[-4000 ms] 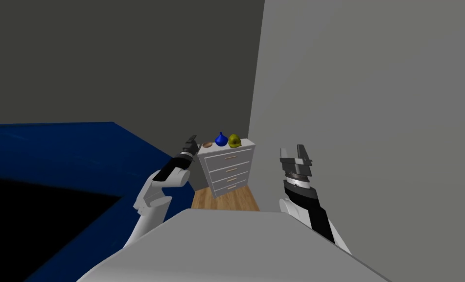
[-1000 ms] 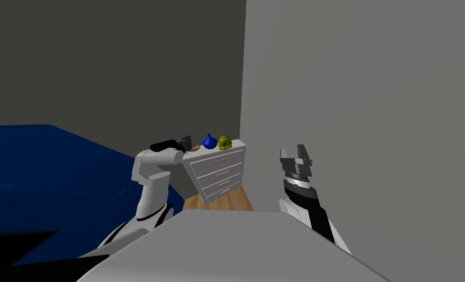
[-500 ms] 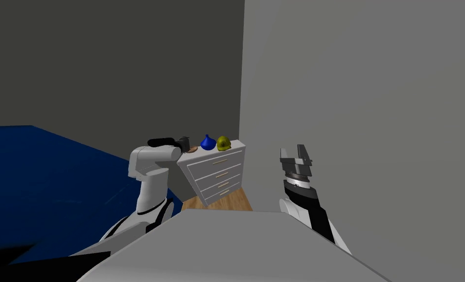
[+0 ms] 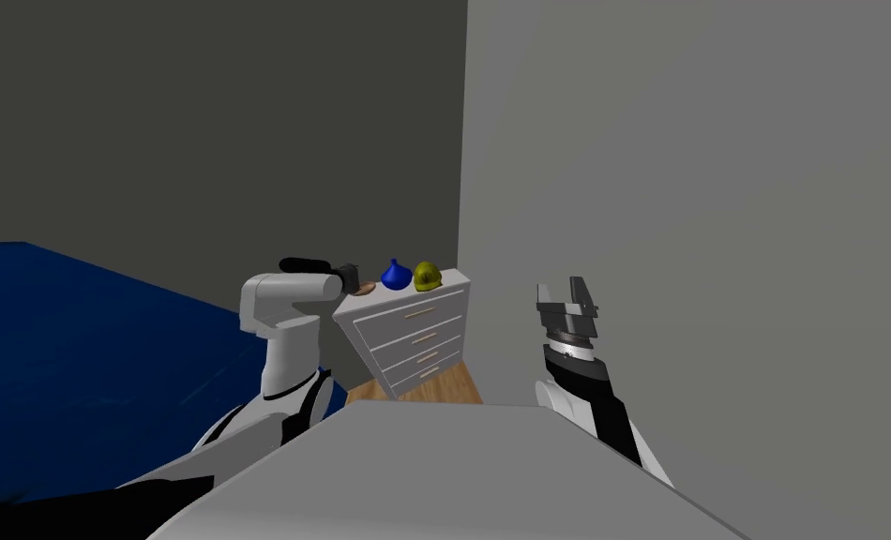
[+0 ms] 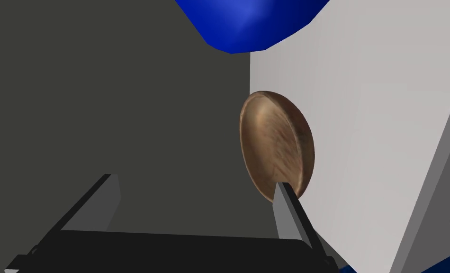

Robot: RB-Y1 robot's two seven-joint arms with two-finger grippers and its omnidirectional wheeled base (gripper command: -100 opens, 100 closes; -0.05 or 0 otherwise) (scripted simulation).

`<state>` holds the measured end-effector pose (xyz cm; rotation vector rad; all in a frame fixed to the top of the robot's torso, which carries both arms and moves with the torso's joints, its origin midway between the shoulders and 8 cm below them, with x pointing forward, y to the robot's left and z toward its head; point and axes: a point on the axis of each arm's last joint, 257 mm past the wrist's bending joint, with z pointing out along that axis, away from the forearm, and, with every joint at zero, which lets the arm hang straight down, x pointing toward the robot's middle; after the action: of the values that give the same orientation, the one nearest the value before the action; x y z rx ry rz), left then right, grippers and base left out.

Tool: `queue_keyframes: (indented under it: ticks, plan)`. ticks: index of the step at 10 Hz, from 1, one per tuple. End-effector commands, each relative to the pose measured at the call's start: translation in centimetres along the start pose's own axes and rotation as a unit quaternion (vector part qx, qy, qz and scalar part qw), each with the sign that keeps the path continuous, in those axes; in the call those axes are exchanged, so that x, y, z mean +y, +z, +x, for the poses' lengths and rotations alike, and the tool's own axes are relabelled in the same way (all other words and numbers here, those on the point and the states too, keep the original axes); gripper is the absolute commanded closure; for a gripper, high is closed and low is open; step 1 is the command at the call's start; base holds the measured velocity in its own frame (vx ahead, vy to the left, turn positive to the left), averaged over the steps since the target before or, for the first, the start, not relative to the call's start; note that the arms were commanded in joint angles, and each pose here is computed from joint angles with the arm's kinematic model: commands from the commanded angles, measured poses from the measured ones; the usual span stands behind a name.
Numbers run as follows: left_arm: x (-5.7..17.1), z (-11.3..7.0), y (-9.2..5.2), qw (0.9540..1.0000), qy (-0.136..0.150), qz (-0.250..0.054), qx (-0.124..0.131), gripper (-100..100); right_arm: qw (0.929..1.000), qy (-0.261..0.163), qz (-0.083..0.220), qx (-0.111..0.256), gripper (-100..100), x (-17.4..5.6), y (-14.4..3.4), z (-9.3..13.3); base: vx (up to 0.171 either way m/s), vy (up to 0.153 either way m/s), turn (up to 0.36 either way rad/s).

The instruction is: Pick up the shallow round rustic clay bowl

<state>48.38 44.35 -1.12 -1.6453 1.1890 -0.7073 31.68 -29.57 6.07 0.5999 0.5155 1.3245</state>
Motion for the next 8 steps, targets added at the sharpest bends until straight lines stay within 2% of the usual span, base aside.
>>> queue_keyframes:
  ticks: [1, 5, 8]
  plan:
    - [0.7, -0.5, 0.0, 0.9998, -0.003, -0.02, -0.004, -100, 1.0, 0.0, 0.0, 0.0, 0, 0.0, 0.0, 0.0, 0.042, -0.002, -0.005]
    - [2.1, -1.9, 0.1, 0.9976, -0.016, -0.066, -0.016, -100, 1.0, 0.0, 0.0, 0.0, 0, 0.0, 0.0, 0.0, 0.047, -0.002, -0.004]
    - [3.6, -3.0, 0.0, 0.9934, -0.028, -0.108, -0.025, -100, 1.0, 0.0, 0.0, 0.0, 0, 0.0, 0.0, 0.0, 0.047, 0.003, 0.0]
